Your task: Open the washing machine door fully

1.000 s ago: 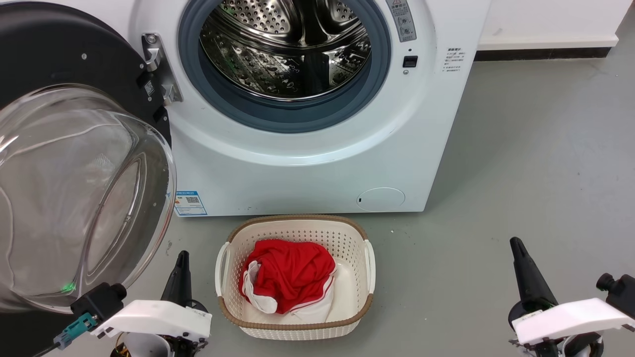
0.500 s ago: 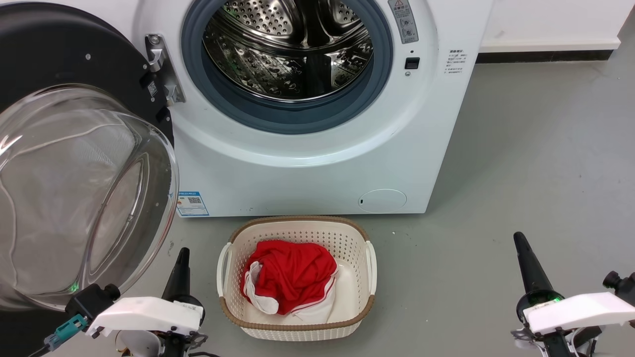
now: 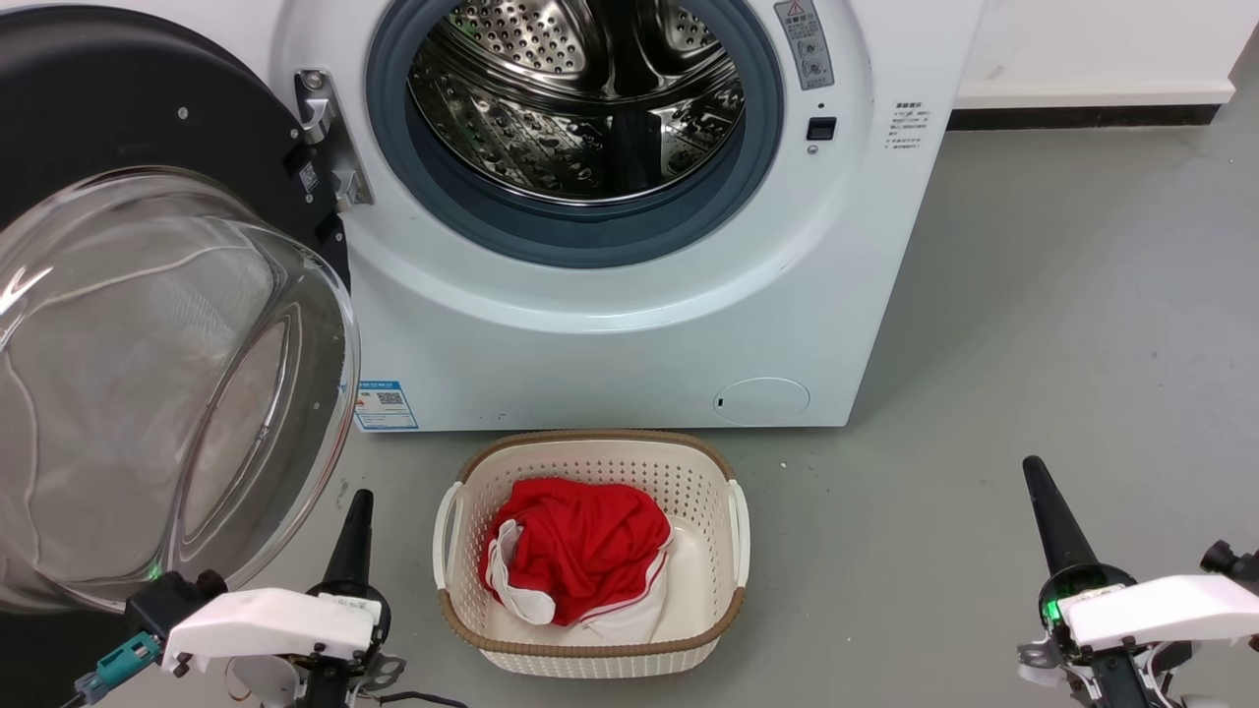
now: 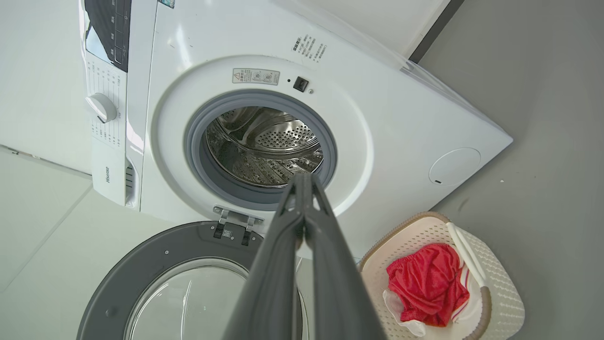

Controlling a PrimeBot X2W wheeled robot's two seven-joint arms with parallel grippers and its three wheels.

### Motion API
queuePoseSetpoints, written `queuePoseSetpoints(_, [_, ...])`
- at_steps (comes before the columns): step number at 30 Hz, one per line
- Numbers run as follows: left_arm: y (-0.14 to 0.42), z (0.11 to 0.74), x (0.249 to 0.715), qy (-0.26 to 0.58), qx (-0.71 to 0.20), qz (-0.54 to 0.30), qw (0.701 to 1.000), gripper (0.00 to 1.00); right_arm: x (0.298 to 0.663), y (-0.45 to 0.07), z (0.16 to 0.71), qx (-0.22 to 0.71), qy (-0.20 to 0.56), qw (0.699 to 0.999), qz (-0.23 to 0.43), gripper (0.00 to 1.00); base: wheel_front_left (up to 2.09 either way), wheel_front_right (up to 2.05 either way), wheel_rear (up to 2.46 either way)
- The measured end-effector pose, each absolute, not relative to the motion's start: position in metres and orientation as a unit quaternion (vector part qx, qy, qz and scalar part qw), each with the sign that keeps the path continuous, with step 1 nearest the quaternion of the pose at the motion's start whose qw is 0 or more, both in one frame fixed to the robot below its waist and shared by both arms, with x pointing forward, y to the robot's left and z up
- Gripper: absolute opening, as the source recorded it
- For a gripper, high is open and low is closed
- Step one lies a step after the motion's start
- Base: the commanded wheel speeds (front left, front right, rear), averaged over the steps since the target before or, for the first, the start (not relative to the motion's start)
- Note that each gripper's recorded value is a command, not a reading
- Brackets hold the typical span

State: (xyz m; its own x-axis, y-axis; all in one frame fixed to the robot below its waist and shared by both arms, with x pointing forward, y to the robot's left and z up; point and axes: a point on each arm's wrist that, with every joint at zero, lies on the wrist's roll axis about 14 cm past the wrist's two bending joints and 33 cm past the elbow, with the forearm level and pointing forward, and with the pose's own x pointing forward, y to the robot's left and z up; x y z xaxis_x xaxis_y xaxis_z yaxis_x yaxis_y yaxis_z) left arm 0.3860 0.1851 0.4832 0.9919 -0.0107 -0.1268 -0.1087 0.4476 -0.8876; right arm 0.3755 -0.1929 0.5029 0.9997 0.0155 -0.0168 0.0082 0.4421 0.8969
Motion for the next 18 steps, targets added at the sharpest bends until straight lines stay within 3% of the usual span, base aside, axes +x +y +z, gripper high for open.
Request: queuePoseSetpoints(18, [0.1886, 0.4897, 0.3876, 0.043, -0.599, 0.022, 0.799, 0.0, 0.3793, -0.1962, 0.5014, 0.599, 0.011, 0.801, -0.003, 0.0, 0.0, 0.0, 0.0])
